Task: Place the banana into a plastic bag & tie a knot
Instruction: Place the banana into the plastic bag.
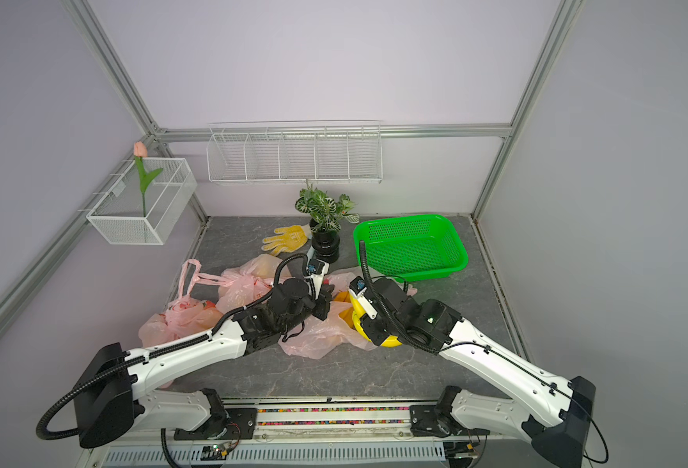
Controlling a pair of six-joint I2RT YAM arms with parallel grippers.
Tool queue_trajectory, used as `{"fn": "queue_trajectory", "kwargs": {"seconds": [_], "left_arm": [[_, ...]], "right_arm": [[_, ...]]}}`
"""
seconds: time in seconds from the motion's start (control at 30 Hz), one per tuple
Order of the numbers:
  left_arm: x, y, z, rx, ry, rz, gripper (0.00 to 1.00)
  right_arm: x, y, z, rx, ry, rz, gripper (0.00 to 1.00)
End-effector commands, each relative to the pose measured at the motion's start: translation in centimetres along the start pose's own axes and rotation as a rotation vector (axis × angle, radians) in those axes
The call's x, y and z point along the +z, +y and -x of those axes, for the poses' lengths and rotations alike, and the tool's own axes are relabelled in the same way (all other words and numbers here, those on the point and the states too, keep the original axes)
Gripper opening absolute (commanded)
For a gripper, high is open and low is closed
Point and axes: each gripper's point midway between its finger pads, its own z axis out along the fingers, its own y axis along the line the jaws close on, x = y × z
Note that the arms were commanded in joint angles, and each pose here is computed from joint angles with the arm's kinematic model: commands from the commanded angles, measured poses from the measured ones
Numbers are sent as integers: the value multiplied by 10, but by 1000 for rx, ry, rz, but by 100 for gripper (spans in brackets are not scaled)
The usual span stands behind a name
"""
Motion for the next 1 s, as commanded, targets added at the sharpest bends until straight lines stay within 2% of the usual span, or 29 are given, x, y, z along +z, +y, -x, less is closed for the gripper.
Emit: {"fn": "queue_trajectory", "kwargs": {"seconds": [0.0,0.17,0.37,0.5,0.6,0.7,0.8,0.97], "left_arm": [[-10,0,0,44,-36,-30,0],[-23,-29,-9,136,-58,-216,0],[-38,-42,-21,216,-77,-301,0],[-48,-55,-31,289,-90,-357,0],[-52,-69,-38,353,-94,-401,0],[-50,-78,-41,370,-86,-421,0],[-47,-86,-41,365,-87,-443,0],[-49,-95,-40,335,-112,-486,0]], "right_arm": [[10,-2,-9,59,38,0,30],[21,-2,-3,105,50,37,30],[20,-7,12,173,33,75,30],[22,-16,18,291,11,115,29],[30,-8,26,355,-5,167,29],[46,-6,26,399,3,160,29],[49,-1,36,448,-48,200,29],[35,-8,62,553,-230,233,30]]}}
